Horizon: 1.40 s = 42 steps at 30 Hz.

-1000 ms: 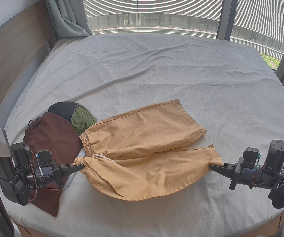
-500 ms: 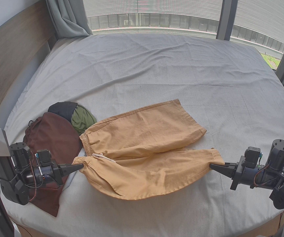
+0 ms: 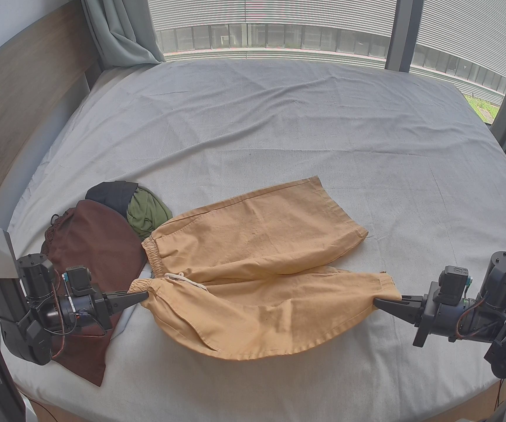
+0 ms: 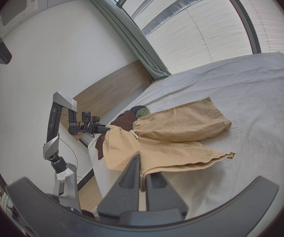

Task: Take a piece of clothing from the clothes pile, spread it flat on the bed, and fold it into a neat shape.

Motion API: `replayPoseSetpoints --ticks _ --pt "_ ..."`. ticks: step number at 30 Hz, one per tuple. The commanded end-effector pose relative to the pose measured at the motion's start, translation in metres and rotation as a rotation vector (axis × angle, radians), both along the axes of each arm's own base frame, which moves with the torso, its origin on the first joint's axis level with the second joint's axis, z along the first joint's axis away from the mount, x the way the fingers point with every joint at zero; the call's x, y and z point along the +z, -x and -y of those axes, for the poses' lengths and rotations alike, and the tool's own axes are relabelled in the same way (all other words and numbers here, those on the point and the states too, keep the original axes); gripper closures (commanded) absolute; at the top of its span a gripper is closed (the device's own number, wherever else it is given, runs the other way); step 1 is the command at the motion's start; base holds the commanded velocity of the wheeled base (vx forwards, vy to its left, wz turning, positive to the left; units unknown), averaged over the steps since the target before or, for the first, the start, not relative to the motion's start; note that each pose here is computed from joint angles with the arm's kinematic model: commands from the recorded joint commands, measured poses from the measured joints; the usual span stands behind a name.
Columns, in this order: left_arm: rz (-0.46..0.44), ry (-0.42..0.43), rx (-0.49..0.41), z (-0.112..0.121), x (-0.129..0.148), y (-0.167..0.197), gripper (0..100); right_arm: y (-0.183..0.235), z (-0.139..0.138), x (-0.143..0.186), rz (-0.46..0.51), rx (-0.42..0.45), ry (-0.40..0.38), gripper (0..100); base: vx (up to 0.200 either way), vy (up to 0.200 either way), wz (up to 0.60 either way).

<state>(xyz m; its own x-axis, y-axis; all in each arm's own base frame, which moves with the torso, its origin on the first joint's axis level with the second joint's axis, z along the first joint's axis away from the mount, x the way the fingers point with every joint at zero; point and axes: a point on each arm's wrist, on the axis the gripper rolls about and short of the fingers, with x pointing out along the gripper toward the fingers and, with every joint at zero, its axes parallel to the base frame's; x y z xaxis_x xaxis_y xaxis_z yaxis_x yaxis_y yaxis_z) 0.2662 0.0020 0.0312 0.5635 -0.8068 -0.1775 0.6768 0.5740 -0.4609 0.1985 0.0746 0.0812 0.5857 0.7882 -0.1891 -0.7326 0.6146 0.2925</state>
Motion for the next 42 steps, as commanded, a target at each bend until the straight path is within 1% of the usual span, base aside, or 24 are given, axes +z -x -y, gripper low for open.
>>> replayPoseSetpoints --ticks 1,11,15,19,23,27,33,35,40,42 --pt "-0.001 0.0 0.002 -0.001 0.0 0.0 100 0.005 -0.002 0.005 0.018 0.016 -0.006 100 0.0 0.0 0.0" --pt "0.019 -0.002 0.019 -0.005 0.003 -0.003 100 0.001 -0.002 0.008 0.039 0.009 -0.014 100 0.0 0.0 0.0" --pt "0.041 -0.003 0.031 -0.009 0.008 -0.003 100 -0.01 -0.004 0.015 0.076 -0.01 -0.036 100 0.0 0.0 0.0" --pt "0.048 -0.004 0.038 -0.01 0.01 -0.003 100 -0.017 -0.007 0.019 0.086 -0.011 -0.055 100 0.0 0.0 0.0" --pt "0.05 -0.003 0.038 -0.01 0.011 -0.003 100 -0.032 -0.009 0.016 0.077 -0.021 -0.067 100 0.0 0.0 0.0" --pt "0.056 -0.004 0.039 -0.011 0.011 -0.005 100 -0.054 -0.012 0.02 0.105 -0.035 -0.093 100 0.0 0.0 0.0" --pt "0.06 -0.005 0.041 -0.011 0.012 -0.005 100 -0.077 -0.019 0.031 0.121 -0.039 -0.166 100 0.0 0.0 0.0" --pt "0.059 -0.005 0.041 -0.011 0.011 -0.005 100 -0.081 -0.02 0.032 0.127 -0.039 -0.174 100 0.0 0.0 0.0" --pt "0.071 -0.006 0.05 -0.014 0.013 -0.008 100 -0.105 -0.021 0.041 0.177 -0.054 -0.207 100 0.0 0.0 0.0" --pt "0.068 -0.006 0.053 -0.015 0.012 -0.008 100 -0.112 -0.022 0.043 0.178 -0.055 -0.226 100 0.0 0.0 0.0"
